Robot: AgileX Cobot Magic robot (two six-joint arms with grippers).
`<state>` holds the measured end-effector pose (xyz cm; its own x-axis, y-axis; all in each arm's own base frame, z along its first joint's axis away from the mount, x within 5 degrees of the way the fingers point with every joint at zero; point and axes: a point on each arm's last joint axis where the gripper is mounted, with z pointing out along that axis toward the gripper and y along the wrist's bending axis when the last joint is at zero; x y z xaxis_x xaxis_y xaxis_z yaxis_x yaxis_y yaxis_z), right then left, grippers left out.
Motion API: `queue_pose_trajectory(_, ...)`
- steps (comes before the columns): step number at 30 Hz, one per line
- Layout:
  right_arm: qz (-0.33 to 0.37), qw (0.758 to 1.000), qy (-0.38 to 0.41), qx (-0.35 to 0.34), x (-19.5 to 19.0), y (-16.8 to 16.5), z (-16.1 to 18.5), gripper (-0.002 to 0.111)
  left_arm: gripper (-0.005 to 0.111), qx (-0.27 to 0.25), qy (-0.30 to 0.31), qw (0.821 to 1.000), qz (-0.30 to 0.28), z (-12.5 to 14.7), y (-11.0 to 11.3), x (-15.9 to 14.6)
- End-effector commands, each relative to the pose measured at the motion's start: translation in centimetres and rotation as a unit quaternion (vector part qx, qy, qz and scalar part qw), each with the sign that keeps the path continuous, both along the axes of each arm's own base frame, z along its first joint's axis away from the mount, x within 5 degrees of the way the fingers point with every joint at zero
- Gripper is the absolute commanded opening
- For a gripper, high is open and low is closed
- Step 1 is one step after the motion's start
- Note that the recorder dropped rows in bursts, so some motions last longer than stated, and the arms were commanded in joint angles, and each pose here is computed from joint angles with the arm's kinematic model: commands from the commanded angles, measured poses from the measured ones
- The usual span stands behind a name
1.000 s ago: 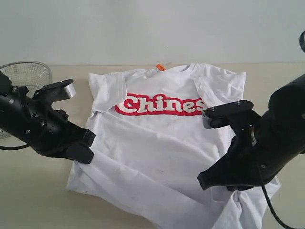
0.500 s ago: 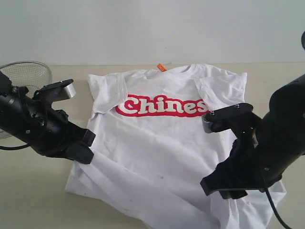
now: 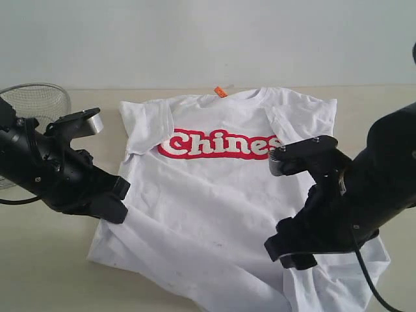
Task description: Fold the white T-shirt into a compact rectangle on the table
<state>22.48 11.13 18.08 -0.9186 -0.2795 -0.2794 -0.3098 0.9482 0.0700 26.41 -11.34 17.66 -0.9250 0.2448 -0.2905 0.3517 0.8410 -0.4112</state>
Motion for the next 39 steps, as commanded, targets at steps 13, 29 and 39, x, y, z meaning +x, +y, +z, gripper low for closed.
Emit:
queue_pose_trajectory(13,-0.009,0.999,0.036,0.002,0.3,0.5,-2.1,0.053,0.005,-0.001,0.002,1.0,-0.004,0.1,0.0,-0.1)
queue_pose_trajectory(29,-0.004,0.999,0.051,-0.004,0.0,0.4,-2.1,0.053,0.005,-0.001,0.002,1.0,-0.004,0.1,0.0,-0.1)
queue_pose_trajectory(39,-0.005,0.998,0.062,-0.006,-0.1,0.4,-2.5,0.053,0.005,-0.001,0.002,1.0,-0.003,0.1,0.0,-0.1)
